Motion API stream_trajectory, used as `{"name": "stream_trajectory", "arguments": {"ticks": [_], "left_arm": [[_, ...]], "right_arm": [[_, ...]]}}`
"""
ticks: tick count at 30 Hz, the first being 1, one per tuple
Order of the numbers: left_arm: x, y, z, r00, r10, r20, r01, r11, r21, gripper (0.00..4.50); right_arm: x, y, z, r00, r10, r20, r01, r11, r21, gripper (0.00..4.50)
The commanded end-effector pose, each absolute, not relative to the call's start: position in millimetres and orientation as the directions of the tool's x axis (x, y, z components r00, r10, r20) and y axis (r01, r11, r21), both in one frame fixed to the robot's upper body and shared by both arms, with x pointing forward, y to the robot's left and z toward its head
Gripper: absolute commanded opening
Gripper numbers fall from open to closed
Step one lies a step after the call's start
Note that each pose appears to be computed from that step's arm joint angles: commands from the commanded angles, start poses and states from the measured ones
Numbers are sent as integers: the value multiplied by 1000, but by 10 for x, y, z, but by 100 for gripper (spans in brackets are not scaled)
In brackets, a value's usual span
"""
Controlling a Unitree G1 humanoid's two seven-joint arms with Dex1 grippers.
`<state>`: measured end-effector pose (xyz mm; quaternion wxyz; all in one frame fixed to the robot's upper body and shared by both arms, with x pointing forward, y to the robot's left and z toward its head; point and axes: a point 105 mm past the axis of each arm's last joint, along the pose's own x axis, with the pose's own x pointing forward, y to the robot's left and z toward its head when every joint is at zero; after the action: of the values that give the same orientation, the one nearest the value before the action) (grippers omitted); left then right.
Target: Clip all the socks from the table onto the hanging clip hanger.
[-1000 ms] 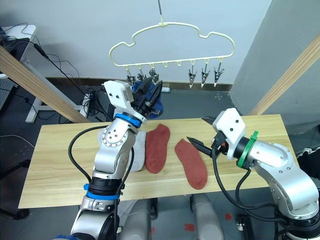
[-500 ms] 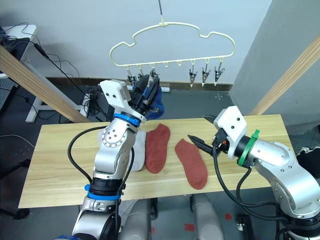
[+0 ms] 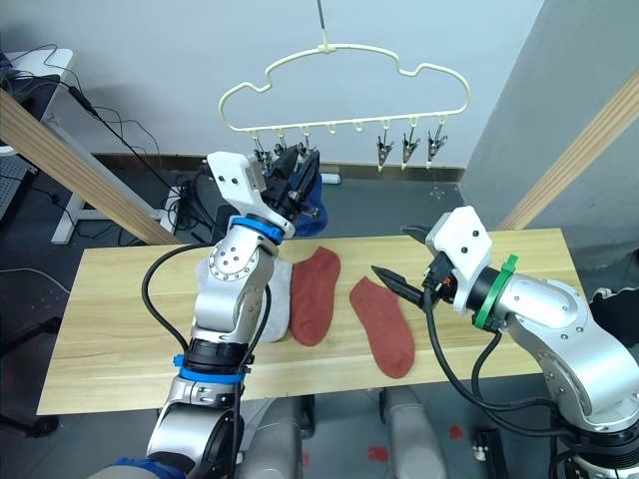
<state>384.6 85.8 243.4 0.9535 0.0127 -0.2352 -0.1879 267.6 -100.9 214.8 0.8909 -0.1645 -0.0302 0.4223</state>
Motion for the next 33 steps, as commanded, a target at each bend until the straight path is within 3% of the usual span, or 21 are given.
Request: {"name": "stream_trajectory", "arguments": {"ticks": [1,9,15,28,33], "left_arm": [[3820,814,2582,782,-383,492,364,921,139,156],[3817,778,2618,766,-402,502,389,911,136,156],[3816,794,2603,773,-396,496,385,914,131,41],[3830,814,2596,777,-394,492,381,915,132,41],[3815,789,2621,759,-427,491,422,898,129,1]], "right_arm": [[2648,-1033,2248,651,757,-53,-723,596,-349,390],[2647,-1028,2252,651,758,-50,-723,598,-346,390],[2645,-1030,2248,650,758,-51,-724,598,-344,390],[2653,-1026,2253,653,756,-44,-721,603,-342,390],[2763,-1091,2057,726,682,-88,-672,676,-302,407]]}}
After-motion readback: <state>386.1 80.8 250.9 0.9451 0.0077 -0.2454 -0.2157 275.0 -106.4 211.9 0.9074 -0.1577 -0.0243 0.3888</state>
